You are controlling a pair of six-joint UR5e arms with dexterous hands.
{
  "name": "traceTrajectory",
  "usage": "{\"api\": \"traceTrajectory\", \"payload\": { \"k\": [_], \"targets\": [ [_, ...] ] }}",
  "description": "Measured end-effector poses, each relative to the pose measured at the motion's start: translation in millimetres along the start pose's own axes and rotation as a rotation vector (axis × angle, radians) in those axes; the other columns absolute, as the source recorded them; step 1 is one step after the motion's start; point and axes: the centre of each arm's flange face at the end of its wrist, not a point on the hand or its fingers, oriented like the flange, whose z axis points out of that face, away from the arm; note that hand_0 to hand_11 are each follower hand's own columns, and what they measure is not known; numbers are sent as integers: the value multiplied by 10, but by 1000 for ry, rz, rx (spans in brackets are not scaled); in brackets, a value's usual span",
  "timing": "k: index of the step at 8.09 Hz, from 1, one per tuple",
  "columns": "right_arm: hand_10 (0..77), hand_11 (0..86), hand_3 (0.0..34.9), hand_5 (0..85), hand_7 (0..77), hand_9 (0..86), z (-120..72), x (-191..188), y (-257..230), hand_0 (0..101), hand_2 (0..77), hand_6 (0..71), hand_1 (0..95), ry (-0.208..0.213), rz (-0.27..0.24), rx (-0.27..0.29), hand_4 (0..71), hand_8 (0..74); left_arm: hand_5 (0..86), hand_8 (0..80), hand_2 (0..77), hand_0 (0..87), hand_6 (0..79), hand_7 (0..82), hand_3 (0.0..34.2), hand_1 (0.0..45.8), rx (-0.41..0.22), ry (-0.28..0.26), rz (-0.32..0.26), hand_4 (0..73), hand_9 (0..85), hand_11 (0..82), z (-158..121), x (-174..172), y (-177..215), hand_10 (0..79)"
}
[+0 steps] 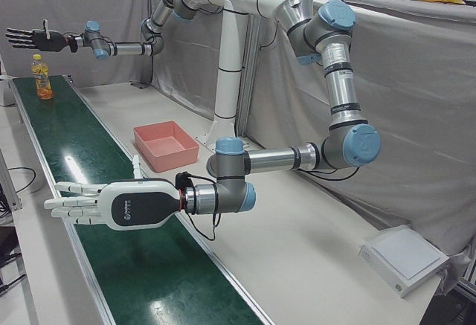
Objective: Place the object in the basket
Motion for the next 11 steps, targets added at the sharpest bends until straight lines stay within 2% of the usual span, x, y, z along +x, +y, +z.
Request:
{"api": "traceTrajectory", "payload": {
  "k": [3, 4, 5, 11],
  "targets": [
    [0, 0, 3, 0, 5, 0, 1, 0, 1, 1, 5, 0, 0, 0, 0, 0, 0, 0, 109, 33, 0, 514, 0, 5, 0, 109, 11, -21, -4, 164, 71, 98, 16, -137, -58, 71],
    [0, 0, 3, 0, 5, 0, 1, 0, 2, 3, 5, 0, 0, 0, 0, 0, 0, 0, 109, 33, 0, 507, 0, 5, 0, 82, 11, -22, -4, 164, 60, 109, 17, -145, -65, 71],
    [0, 0, 3, 0, 5, 0, 1, 0, 1, 3, 5, 0, 0, 0, 0, 0, 0, 0, 93, 16, 0, 507, 0, 5, 0, 104, 11, -21, -4, 142, 55, 109, 19, -144, -66, 71],
    [0, 0, 3, 0, 5, 0, 1, 0, 1, 3, 5, 0, 0, 0, 0, 0, 0, 0, 93, 38, 0, 502, 0, 5, 0, 104, -7, -8, -6, 158, 71, 109, 33, -110, -69, 71]
  ]
}}
